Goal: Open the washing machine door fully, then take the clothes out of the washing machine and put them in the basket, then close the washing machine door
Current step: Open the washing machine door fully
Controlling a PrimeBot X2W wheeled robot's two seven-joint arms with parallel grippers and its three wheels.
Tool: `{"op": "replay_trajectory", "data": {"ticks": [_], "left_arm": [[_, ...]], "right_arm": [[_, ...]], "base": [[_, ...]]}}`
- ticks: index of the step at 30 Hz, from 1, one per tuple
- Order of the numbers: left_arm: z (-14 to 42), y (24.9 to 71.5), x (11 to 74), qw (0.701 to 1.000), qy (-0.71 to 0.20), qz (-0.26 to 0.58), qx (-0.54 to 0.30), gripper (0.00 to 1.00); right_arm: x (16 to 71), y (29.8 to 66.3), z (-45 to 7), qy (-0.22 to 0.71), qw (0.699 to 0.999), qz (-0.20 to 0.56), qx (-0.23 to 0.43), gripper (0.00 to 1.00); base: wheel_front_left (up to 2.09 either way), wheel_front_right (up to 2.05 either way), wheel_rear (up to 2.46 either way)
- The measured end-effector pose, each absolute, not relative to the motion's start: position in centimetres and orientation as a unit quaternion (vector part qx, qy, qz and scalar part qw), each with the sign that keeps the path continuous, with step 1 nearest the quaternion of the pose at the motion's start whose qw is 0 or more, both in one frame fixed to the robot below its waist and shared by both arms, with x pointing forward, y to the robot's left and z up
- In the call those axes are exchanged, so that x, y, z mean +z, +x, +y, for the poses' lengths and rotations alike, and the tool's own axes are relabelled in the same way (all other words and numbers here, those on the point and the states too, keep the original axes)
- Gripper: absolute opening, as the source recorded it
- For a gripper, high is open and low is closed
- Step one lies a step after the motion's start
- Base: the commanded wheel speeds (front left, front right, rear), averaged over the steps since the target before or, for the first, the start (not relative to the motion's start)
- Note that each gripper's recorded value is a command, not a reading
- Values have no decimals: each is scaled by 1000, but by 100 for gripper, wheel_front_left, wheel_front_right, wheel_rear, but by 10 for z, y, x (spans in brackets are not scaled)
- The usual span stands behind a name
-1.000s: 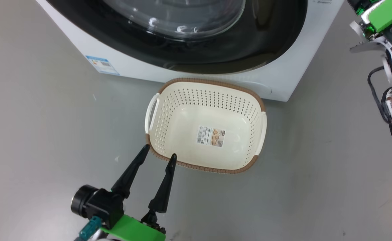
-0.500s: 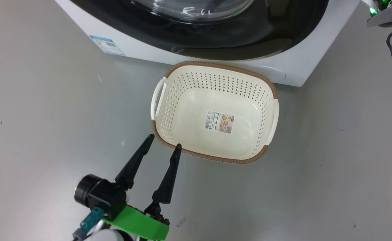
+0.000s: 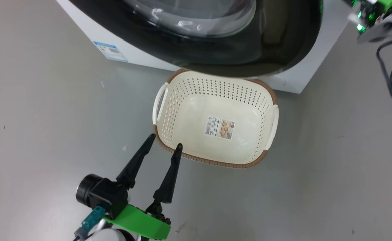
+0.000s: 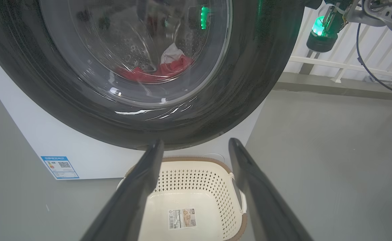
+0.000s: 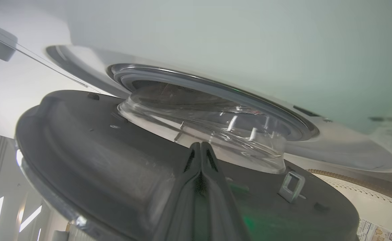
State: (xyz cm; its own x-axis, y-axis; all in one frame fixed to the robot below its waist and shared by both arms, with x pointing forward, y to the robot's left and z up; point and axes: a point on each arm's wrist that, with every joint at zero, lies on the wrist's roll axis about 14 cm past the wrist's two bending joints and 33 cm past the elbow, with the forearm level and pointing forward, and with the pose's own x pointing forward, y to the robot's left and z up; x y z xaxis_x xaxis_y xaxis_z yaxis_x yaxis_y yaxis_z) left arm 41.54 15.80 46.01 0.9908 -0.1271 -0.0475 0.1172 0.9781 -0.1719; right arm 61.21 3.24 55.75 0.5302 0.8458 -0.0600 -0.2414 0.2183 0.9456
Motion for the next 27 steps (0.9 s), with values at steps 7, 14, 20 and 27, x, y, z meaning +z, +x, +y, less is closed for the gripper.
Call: {"op": "replay_trajectory", "data": {"ticks": [7, 14, 20, 27], "left_arm": [[156, 411, 471, 994, -86, 15, -65, 100], [155, 403, 475, 994, -89, 12, -64, 100], [153, 398, 478, 994, -88, 7, -65, 100], [151, 394, 482, 994, -89, 3, -68, 100]], "right_arm": [[551, 576, 44, 485, 705, 327, 400, 0], [546, 545, 53, 477, 691, 346, 418, 0], [545, 523, 56, 476, 679, 357, 430, 0], [543, 500, 62, 467, 666, 373, 446, 0]], "base": [[0, 0, 0], [0, 0, 0], [0, 0, 0], [0, 0, 0]]}}
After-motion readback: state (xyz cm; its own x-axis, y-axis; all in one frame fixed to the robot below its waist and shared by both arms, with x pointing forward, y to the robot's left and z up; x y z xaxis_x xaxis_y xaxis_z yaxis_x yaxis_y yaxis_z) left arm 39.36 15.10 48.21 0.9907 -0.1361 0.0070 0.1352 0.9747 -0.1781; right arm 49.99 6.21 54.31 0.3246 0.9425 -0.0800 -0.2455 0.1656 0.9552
